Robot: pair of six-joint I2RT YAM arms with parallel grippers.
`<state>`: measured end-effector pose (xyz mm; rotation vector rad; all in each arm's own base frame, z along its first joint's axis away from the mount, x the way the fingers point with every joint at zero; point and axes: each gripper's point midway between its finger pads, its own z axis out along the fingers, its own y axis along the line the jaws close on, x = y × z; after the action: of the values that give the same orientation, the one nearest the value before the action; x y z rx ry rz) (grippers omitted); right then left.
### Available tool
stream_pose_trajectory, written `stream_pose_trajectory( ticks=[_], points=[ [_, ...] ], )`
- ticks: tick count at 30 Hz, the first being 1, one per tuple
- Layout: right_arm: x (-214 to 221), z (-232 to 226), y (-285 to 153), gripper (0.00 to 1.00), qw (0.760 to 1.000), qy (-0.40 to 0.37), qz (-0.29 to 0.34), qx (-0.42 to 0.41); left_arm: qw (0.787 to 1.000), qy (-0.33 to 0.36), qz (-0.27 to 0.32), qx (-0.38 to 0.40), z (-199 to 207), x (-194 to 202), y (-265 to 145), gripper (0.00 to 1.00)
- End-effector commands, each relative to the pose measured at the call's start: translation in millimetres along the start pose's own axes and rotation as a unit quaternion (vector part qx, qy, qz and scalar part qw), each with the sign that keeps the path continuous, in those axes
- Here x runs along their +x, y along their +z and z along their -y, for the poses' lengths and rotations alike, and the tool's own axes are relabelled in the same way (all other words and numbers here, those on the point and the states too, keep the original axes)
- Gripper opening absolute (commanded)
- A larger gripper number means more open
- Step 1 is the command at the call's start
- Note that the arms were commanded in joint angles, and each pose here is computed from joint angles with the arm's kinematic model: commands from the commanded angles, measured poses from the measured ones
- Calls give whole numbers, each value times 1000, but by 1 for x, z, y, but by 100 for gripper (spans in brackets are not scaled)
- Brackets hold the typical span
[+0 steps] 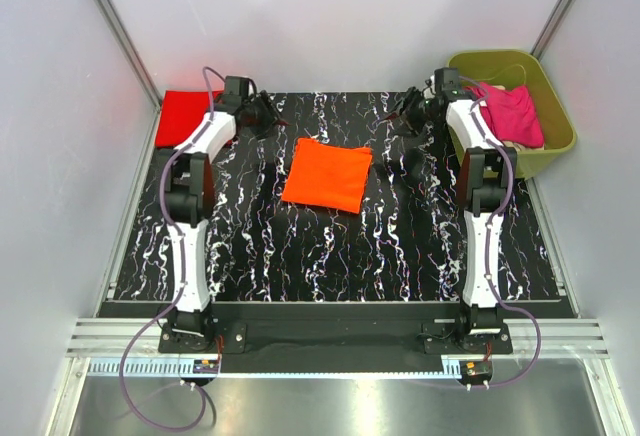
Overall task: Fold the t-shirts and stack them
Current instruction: Fold the tshirt
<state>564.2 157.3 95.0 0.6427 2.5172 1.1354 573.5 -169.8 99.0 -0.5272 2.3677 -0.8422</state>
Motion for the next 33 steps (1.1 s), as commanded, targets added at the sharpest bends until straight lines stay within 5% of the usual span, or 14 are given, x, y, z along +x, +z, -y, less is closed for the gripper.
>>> stream_pose_trajectory(
  ticks=[1,7,20,28,33],
  points=[
    [15,-33,-23,63,996,-80,-29,-28,994,89,48,39,44,-18,-64,57],
    [59,-9,-20,69,992,-102,-76,-8,986,139,-37,86,34,22,-46,70],
    [129,12,-10,79,988,-80,-128,-43,982,132,-116,63,-12,93,-48,73],
    [158,15,12,77,983,-73,-161,-48,976,103,-181,66,-32,149,-56,65],
    [175,18,13,67,981,-53,-175,-64,971,84,-207,89,-30,191,-73,61]
  ],
)
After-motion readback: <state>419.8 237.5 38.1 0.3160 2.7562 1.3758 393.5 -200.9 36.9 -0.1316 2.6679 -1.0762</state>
